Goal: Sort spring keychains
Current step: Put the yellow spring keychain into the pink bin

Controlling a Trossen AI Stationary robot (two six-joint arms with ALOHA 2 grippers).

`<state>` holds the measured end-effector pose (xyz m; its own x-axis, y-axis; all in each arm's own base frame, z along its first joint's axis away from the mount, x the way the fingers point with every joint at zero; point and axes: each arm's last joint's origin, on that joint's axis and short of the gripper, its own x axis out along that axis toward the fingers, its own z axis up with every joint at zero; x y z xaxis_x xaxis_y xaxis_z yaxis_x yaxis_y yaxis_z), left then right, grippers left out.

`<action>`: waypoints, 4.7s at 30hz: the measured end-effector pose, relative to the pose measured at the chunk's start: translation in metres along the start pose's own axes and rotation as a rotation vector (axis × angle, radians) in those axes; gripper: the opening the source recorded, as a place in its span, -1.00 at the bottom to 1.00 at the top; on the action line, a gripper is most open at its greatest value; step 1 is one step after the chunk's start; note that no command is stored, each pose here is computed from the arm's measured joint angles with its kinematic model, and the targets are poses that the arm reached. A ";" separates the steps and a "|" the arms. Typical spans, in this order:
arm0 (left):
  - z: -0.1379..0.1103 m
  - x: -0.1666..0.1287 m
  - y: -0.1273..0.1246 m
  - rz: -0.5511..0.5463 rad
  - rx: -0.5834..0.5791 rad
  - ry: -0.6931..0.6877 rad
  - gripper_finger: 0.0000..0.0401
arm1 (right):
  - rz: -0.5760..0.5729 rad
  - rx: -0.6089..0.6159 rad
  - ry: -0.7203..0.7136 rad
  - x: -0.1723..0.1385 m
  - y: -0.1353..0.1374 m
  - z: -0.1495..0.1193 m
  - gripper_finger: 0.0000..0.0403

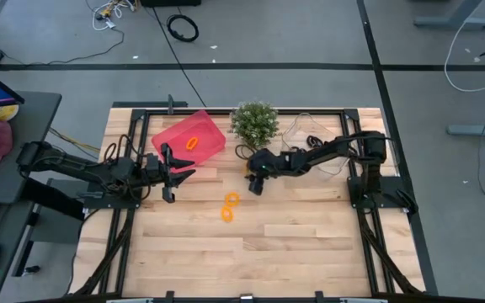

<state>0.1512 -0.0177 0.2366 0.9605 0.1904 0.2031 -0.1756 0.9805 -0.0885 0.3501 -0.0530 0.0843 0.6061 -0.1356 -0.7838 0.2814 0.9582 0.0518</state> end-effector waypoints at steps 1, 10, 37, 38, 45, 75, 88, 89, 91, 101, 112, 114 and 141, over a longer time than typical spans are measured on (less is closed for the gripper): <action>0.000 0.000 0.000 0.000 0.000 0.000 -0.38 | 0.001 0.002 0.008 0.000 -0.001 0.000 -0.18; 0.000 0.000 0.000 0.000 -0.002 0.000 -0.38 | 0.020 0.020 0.018 -0.012 -0.003 0.004 -0.94; 0.000 0.000 0.000 0.000 -0.003 0.003 -0.38 | 0.063 -0.151 -0.350 -0.131 0.061 0.049 -0.99; 0.000 0.000 0.000 0.000 -0.003 0.003 -0.38 | 0.086 -0.164 -0.373 -0.135 0.064 0.050 -0.99; -0.002 0.000 -0.002 -0.049 0.047 0.012 -0.38 | 0.262 -0.201 -0.531 -0.151 0.084 0.060 -0.99; -0.021 0.087 -0.073 -0.112 0.514 0.296 0.13 | 0.511 -0.205 -0.606 -0.161 0.097 0.066 -1.00; -0.037 0.115 -0.077 -0.131 0.564 0.390 -0.45 | 0.514 -0.207 -0.615 -0.162 0.098 0.066 -1.00; -0.037 0.115 -0.077 -0.135 0.574 0.413 -0.64 | 0.513 -0.206 -0.615 -0.162 0.097 0.066 -1.00; -0.037 0.116 -0.076 -0.137 0.581 0.457 -0.86 | 0.513 -0.206 -0.614 -0.162 0.097 0.066 -1.00; -0.033 0.118 -0.079 -0.148 0.603 0.499 -0.87 | 0.511 -0.202 -0.612 -0.161 0.097 0.066 -0.78; -0.033 0.118 -0.079 -0.121 0.610 0.500 -0.87 | 0.509 -0.193 -0.581 -0.160 0.097 0.064 -0.69; -0.033 0.118 -0.078 -0.106 0.615 0.502 -0.87 | 0.507 -0.194 -0.571 -0.159 0.097 0.063 -0.61; -0.001 0.075 -0.046 0.476 0.517 0.618 -0.88 | 0.199 -0.009 -0.373 -0.202 0.045 0.050 0.15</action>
<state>0.2317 -0.0486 0.2545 0.6811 0.6628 -0.3110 -0.5116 0.7347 0.4455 0.2781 0.0049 0.2758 0.8763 -0.0279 -0.4809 0.1259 0.9769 0.1727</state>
